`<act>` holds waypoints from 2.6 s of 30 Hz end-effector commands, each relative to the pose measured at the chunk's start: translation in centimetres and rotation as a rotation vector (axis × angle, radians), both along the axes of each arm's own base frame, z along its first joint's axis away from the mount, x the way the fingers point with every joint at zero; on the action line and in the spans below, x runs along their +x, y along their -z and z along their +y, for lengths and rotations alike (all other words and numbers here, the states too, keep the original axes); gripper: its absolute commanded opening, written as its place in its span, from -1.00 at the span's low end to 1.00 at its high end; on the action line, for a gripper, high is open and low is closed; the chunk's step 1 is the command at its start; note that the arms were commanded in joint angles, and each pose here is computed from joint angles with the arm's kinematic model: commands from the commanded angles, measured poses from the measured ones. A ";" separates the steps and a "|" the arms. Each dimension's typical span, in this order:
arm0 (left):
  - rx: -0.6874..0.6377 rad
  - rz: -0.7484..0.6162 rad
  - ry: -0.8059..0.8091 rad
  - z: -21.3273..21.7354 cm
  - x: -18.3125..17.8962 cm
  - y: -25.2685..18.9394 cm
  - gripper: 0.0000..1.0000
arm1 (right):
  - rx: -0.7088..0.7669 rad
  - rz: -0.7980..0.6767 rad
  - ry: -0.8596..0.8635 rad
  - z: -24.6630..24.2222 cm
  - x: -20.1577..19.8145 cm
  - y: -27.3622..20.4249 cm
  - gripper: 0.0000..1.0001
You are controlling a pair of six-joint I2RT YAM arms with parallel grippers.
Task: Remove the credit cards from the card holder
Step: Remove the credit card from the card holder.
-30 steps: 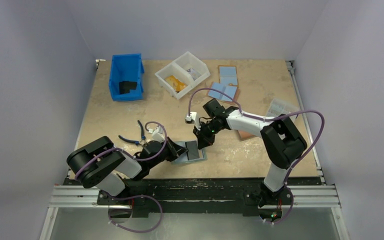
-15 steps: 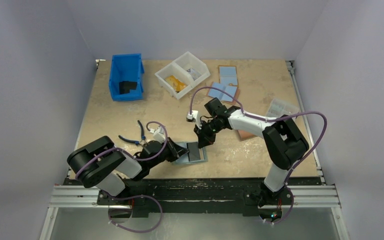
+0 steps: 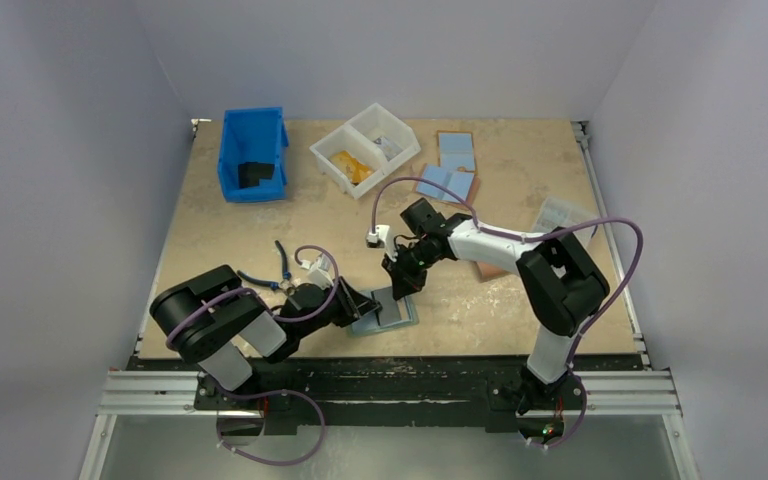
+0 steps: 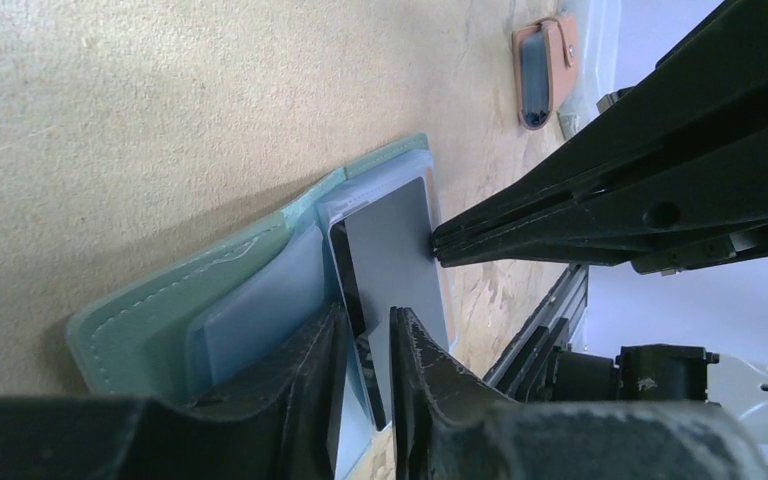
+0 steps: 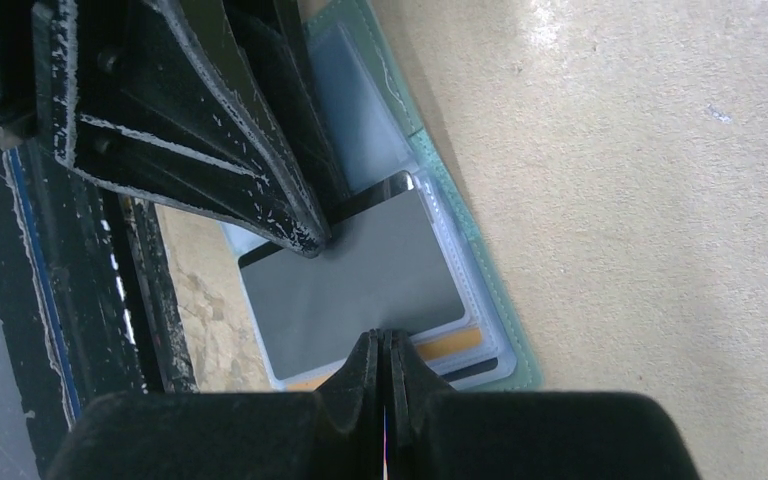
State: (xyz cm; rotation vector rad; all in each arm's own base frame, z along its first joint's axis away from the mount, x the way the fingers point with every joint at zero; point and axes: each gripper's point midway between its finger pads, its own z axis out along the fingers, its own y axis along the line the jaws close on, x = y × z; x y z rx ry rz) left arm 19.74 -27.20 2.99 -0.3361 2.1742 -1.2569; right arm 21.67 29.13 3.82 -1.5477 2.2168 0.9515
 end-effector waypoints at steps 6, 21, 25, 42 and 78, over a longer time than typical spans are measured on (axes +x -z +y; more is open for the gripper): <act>-0.139 -0.069 0.044 -1.5 -0.1 -2.9 -0.34 | -0.018 0.022 -0.123 1.8 -2.8 0.5 -1.00; -0.156 -0.063 0.012 -0.7 -0.4 -2.7 -1.00 | 0.011 0.005 -0.092 1.5 -1.8 -0.9 -1.00; -0.136 -0.060 0.008 -0.6 -0.3 -2.2 -1.00 | 0.055 -0.019 -0.053 0.4 -0.2 -2.5 -1.00; -0.140 -0.072 0.018 -0.7 -0.3 -2.6 -1.00 | 0.045 0.093 0.008 0.1 -0.5 -1.3 -0.86; -0.131 -0.062 0.011 -0.6 -0.3 -2.4 -0.72 | 0.031 0.059 0.055 -0.2 0.3 -1.9 -0.57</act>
